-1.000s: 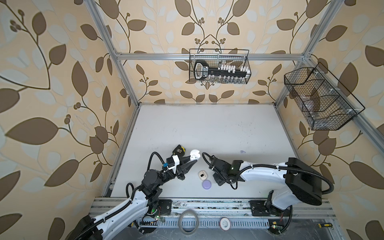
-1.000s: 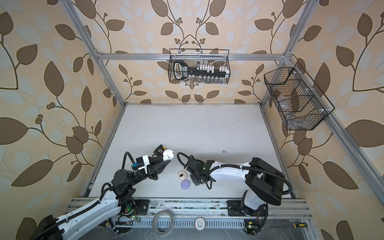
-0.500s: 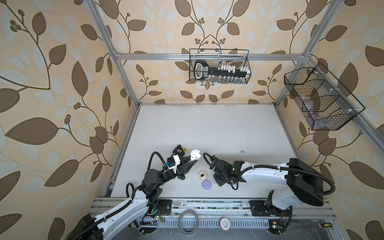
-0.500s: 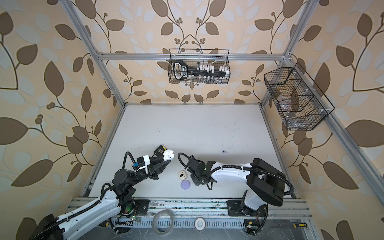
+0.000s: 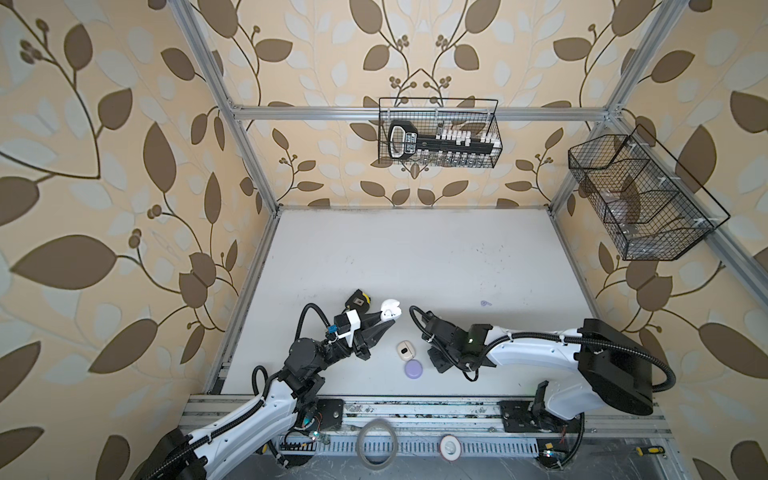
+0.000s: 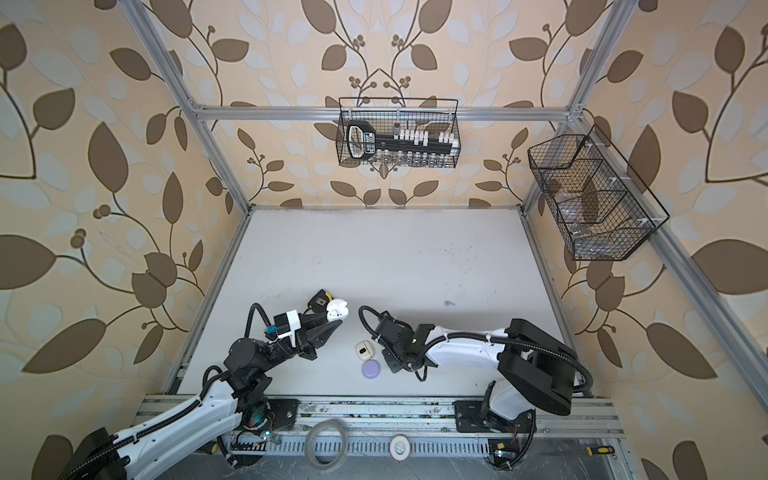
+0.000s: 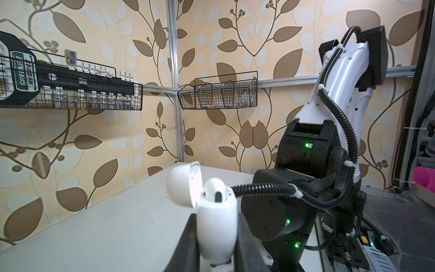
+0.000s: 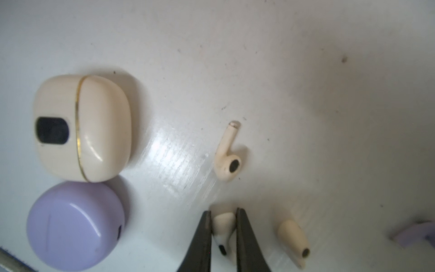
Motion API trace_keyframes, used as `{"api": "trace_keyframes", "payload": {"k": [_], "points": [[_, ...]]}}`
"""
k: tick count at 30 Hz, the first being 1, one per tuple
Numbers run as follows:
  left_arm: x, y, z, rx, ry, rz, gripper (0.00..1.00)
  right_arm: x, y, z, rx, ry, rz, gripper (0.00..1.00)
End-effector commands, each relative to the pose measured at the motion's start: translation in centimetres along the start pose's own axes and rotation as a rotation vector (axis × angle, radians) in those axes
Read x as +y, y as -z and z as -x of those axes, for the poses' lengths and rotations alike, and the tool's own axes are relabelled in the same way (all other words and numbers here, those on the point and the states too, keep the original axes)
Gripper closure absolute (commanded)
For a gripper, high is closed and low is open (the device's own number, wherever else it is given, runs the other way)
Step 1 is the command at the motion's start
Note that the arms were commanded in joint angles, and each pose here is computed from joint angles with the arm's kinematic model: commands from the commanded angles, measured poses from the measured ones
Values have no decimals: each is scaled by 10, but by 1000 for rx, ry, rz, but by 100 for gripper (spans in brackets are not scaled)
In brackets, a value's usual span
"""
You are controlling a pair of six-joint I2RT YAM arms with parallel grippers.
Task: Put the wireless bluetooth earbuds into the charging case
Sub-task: 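Lower the right gripper around the white earbud and close on it, then lift the earbud with the right gripper toward the case in the left gripper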
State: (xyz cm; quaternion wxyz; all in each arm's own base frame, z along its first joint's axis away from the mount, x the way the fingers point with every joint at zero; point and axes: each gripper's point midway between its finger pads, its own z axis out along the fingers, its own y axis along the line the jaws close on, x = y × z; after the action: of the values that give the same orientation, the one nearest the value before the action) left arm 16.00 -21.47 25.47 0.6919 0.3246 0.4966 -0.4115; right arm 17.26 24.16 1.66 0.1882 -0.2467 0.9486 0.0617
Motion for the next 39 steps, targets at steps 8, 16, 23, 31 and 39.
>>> {"api": "trace_keyframes", "payload": {"k": [8, 16, 23, 31, 39], "points": [[-6, -5, 33, -94, -66, -36, 100, 10, 65, 59, -293, -221, 136, 87], [-6, -3, 34, -106, -69, -29, 100, 24, 174, 122, -649, -373, 318, 86], [-8, 0, 37, -124, -74, -34, 100, 35, 246, 139, -859, -461, 450, 86], [-8, 1, 37, -127, -81, -34, 100, 56, 274, 150, -982, -584, 647, 87], [-14, 5, 42, -158, -101, -59, 100, 80, 282, 154, -1027, -629, 711, 89]]}}
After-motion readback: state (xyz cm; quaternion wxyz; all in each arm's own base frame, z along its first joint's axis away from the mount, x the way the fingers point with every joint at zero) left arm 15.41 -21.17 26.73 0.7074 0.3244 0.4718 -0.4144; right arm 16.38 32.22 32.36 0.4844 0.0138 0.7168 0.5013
